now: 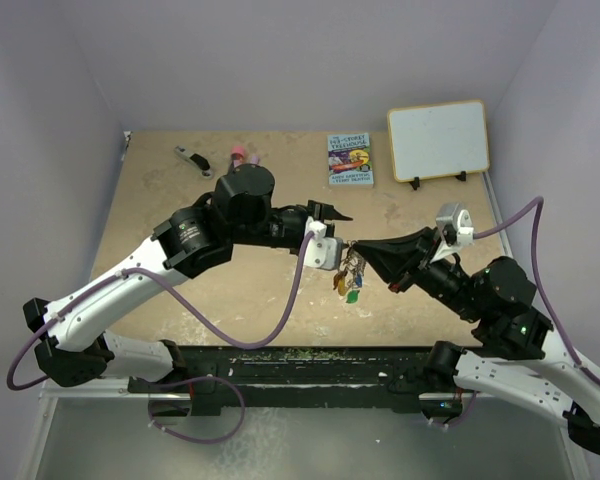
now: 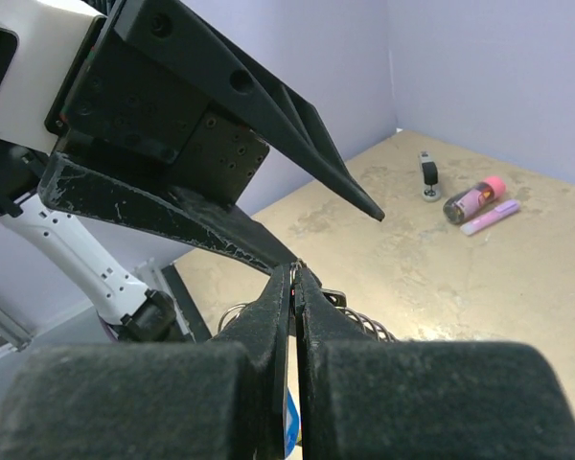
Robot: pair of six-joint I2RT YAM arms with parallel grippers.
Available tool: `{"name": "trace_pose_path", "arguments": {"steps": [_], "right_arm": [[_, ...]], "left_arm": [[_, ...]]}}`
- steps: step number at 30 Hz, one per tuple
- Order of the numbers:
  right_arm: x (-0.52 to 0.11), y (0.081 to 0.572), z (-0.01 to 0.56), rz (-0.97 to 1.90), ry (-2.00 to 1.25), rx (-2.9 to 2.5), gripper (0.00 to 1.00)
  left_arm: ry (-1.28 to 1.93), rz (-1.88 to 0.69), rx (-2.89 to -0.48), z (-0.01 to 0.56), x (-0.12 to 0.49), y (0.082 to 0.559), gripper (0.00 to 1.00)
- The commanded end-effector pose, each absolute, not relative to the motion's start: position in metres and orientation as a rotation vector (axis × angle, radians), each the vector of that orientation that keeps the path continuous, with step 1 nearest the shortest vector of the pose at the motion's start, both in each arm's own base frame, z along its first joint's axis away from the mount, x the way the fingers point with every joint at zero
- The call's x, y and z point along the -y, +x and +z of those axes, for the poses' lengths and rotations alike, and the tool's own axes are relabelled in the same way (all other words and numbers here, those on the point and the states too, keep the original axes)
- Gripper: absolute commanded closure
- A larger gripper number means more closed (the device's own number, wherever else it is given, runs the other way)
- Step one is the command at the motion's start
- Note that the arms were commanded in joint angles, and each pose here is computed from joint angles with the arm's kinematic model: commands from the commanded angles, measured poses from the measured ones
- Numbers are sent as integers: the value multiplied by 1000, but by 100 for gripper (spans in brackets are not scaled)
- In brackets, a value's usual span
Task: Put the keys on the keyring
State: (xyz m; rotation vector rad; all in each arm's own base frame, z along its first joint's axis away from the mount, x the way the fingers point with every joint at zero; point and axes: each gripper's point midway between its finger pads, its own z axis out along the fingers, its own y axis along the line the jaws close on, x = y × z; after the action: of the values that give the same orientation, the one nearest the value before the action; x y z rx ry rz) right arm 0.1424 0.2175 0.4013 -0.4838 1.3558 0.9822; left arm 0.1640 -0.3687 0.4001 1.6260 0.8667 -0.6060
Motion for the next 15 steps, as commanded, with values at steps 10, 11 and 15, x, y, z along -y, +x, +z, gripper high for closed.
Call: {"name": "trace_pose_path", "arguments": {"steps": [10,11,15], "right_arm": [[-218,136,431,1039,-466,-1257,100],[-217,136,430,1039,-463,-1258,100],[-217,137,429,1035,-457,-1264,100]], "left_arm": [[1670,-674,-724,416,367,141,65],[1679,-683,-722,415,367,139,65],[1700,-700,-715,412,365,134,66]]}}
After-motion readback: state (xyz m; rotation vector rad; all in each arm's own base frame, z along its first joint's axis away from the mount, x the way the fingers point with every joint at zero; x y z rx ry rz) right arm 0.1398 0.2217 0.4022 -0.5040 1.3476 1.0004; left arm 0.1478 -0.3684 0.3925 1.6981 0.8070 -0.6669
